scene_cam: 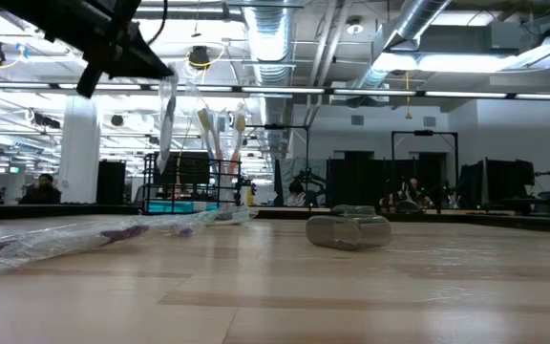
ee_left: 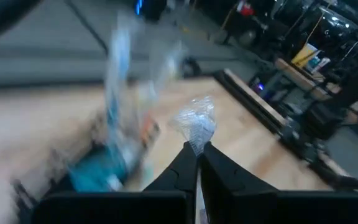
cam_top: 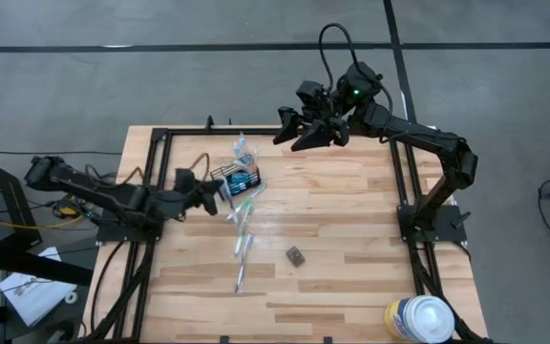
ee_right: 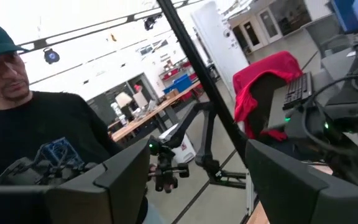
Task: Pick & Place toothbrushing station
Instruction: Put the violet toothbrush into the black organizer
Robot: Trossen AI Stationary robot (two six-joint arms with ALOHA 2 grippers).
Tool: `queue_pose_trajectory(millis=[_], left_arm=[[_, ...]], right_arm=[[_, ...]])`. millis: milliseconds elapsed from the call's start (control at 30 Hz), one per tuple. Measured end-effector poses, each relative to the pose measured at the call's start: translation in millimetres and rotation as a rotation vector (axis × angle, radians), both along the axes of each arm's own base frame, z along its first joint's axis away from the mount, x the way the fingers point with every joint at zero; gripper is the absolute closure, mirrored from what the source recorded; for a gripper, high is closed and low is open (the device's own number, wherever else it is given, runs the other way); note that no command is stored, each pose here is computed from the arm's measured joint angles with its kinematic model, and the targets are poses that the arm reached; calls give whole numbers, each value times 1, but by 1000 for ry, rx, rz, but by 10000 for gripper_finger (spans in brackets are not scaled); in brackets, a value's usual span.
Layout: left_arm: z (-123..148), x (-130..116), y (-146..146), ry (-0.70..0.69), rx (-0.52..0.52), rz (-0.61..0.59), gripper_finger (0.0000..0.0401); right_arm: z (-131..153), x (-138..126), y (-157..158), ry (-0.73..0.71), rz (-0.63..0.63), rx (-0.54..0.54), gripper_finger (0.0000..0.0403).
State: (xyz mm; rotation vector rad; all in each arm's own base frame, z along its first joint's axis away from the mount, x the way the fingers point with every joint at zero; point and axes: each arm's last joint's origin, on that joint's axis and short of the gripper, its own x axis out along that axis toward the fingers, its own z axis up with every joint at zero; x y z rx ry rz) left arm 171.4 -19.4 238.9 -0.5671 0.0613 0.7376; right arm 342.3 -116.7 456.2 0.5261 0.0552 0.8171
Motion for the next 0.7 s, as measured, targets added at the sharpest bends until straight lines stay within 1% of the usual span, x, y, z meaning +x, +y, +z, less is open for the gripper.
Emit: queue_pose_trajectory(millis=[100,167,233,400,567,700], left_arm=[[9,-7,9,47,119,17,401],[14,-11,14,72,174,25,401],[20,-15,19,64,213,40,401],[38,-22,25,12,318,19,401],[46,-33,29,44,415,30,401],[47,-36,33,114,491,44,401]], right_arm=[[0,1,-1,0,-30,17,147],[1,1,-1,13,-45,41,147],[1,1,-3,26,-63,65,147],[1,2,-6,33,-131,116,147],[2,3,-7,22,-184,138,147],[2,3,-8,18,-211,150,147]])
